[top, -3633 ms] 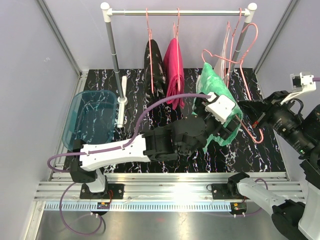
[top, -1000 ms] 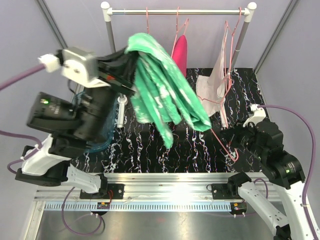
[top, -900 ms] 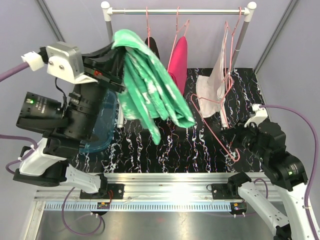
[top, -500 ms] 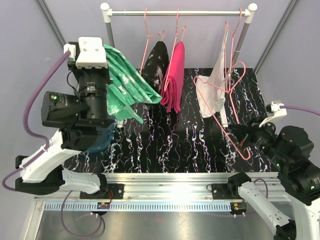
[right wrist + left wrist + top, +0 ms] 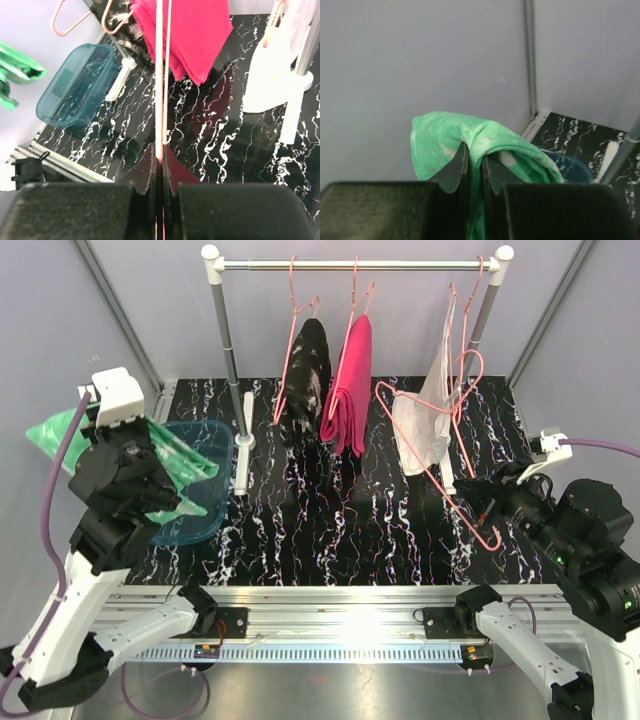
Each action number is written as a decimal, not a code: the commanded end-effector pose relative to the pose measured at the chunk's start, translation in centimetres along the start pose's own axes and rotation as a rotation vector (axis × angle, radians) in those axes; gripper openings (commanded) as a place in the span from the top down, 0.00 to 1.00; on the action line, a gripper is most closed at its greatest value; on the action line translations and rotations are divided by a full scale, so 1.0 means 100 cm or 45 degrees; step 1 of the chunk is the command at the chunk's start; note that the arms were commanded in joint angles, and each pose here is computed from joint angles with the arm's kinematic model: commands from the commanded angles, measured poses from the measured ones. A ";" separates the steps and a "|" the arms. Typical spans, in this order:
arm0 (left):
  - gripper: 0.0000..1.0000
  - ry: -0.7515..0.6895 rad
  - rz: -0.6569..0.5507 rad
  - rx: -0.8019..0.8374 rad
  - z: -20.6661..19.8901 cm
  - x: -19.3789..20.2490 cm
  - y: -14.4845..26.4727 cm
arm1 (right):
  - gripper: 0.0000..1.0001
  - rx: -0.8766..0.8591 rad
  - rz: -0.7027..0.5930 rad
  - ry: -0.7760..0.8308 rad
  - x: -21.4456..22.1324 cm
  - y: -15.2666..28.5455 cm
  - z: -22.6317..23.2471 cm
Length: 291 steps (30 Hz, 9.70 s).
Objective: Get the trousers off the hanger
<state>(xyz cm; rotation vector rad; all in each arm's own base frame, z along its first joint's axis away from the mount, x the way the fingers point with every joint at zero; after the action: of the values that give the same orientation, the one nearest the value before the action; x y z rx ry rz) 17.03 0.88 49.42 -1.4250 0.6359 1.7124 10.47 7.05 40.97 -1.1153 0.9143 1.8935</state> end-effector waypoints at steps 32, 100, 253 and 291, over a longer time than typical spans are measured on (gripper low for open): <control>1.00 -1.013 0.501 0.034 -0.051 0.162 -0.071 | 1.00 -0.240 -0.181 0.042 -0.005 0.034 0.022; 1.00 -1.157 0.746 0.567 -0.210 0.286 -0.111 | 1.00 -0.230 -0.266 0.072 -0.015 0.054 0.024; 0.01 0.738 0.553 0.716 -0.027 0.148 0.080 | 0.01 -0.098 -0.057 -0.195 -0.092 -0.252 0.053; 0.01 0.633 0.685 0.954 -0.054 0.166 0.081 | 1.00 0.313 0.000 0.287 -0.085 -0.283 0.038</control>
<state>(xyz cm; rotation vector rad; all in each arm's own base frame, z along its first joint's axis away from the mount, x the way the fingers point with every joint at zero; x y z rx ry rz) 12.09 -3.10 30.61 -1.2198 1.8447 1.2707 37.65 22.96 38.72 -1.0650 1.3932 1.7132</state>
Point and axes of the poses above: each gripper's point midway between its finger pads, its own y axis back along the fingers, its own z axis along the line the jaws close on, x = y × z, the point moved 6 cm from there along y, back along the fingers, and after that the axes turned 2 degrees about -y, right-handed, at the moved point
